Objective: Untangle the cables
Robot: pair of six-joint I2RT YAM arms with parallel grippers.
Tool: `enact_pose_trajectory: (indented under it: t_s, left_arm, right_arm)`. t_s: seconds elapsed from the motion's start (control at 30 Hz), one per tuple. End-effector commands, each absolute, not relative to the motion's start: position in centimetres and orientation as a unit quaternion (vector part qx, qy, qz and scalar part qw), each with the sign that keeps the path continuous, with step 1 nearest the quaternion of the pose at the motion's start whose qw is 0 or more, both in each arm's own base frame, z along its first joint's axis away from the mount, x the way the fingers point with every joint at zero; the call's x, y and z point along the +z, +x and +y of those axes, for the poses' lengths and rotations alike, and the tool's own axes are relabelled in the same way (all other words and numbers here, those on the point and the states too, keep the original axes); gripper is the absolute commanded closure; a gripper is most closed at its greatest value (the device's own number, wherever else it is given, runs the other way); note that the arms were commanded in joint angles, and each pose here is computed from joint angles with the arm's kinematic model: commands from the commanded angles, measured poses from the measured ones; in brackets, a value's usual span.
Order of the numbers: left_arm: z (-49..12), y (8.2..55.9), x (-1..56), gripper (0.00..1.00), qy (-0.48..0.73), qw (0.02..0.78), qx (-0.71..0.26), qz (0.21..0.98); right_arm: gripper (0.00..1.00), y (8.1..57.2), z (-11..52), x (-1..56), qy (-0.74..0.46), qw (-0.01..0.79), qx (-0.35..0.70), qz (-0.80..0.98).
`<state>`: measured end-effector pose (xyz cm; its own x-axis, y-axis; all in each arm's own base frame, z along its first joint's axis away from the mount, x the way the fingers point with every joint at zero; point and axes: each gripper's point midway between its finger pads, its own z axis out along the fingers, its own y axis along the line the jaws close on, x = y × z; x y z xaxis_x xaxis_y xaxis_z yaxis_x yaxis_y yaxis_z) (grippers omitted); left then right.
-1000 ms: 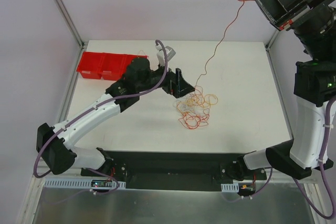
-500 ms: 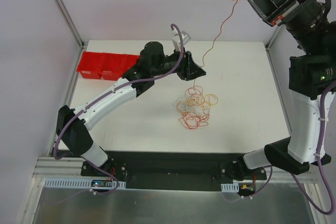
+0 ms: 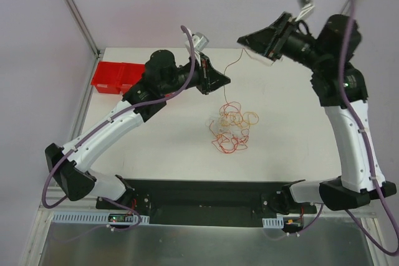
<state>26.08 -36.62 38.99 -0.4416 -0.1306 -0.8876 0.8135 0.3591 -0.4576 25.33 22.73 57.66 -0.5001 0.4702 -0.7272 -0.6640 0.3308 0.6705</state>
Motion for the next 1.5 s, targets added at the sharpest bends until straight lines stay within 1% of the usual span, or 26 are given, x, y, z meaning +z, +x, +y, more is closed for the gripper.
enact_pose_trajectory:
  t_s: [0.0, 0.07, 0.13, 0.2, 0.33, 0.43, 0.5, 0.6, 0.73, 0.87, 1.13, 1.23, 1.27, 1.4, 1.43, 1.47]
  left_arm:
    - [-35.1, 26.8, 40.4, 1.0, 0.195, 0.469, -0.517, 0.688]
    - [-34.9, 27.1, 40.4, 1.0, 0.167, 0.456, -0.529, 0.696]
    - [-35.2, 27.2, 40.9, 1.0, 0.159, 0.45, -0.555, 0.682]
    - [-35.4, 27.4, 41.2, 1.0, 0.148, 0.44, -0.575, 0.674]
    - [-35.7, 27.9, 42.4, 1.0, 0.128, 0.435, -0.596, 0.663]
    - [-35.5, 28.2, 43.3, 1.0, 0.108, 0.436, -0.607, 0.655]
    - [-35.5, 28.1, 43.9, 1.0, 0.101, 0.434, -0.615, 0.651]
    - [-35.6, 28.0, 44.4, 1.0, 0.101, 0.431, -0.622, 0.646]
    - [-35.9, 28.1, 44.7, 1.0, 0.1, 0.427, -0.626, 0.644]
    - [-36.0, 28.0, 45.2, 1.0, 0.096, 0.419, -0.636, 0.64]
    - [-35.6, 27.8, 46.0, 1.0, 0.084, 0.425, -0.643, 0.631]
    - [-35.6, 27.6, 46.5, 1.0, 0.087, 0.425, -0.646, 0.628]
    - [-35.6, 27.6, 46.5, 1.0, 0.086, 0.424, -0.647, 0.628]
    - [-35.1, 27.4, 47.4, 1.0, 0.089, 0.439, -0.641, 0.623]
    - [-34.8, 27.5, 47.8, 1.0, 0.092, 0.449, -0.634, 0.622]
    - [-34.5, 27.4, 48.2, 1.0, 0.095, 0.46, -0.626, 0.623]
  right_arm:
    - [0.58, 28.4, 22.8, 43.8, -0.079, 0.393, 0.482, 0.779]
    - [0.52, 28.6, 22.6, 37.7, -0.084, 0.345, 0.453, 0.818]
    - [0.46, 28.2, 22.4, 34.3, -0.1, 0.337, 0.439, 0.827]
    - [0.39, 27.7, 21.9, 32.0, -0.111, 0.349, 0.425, 0.828]
    - [0.37, 26.0, 21.2, 27.8, -0.118, 0.337, 0.408, 0.84]
    - [0.31, 24.6, 21.2, 25.4, -0.138, 0.339, 0.392, 0.844]
    - [0.27, 24.4, 21.1, 23.3, -0.131, 0.341, 0.379, 0.85]
    - [0.28, 25.1, 21.3, 22.3, -0.107, 0.358, 0.38, 0.846]
    - [0.35, 26.4, 21.3, 21.8, -0.075, 0.375, 0.38, 0.842]
    - [0.41, 27.2, 21.7, 21.4, -0.06, 0.371, 0.384, 0.843]
    - [0.43, 28.3, 23.1, 20.6, -0.051, 0.358, 0.407, 0.839]
    - [0.49, 28.6, 23.8, 20.4, -0.048, 0.347, 0.421, 0.837]
    - [0.54, 28.6, 24.0, 20.4, -0.049, 0.345, 0.424, 0.836]
    - [0.89, 28.6, 23.5, 19.1, -0.037, 0.335, 0.411, 0.847]
    - [0.96, 28.5, 23.3, 18.4, -0.033, 0.329, 0.403, 0.854]
    - [1.0, 28.6, 22.8, 17.7, -0.024, 0.328, 0.39, 0.86]
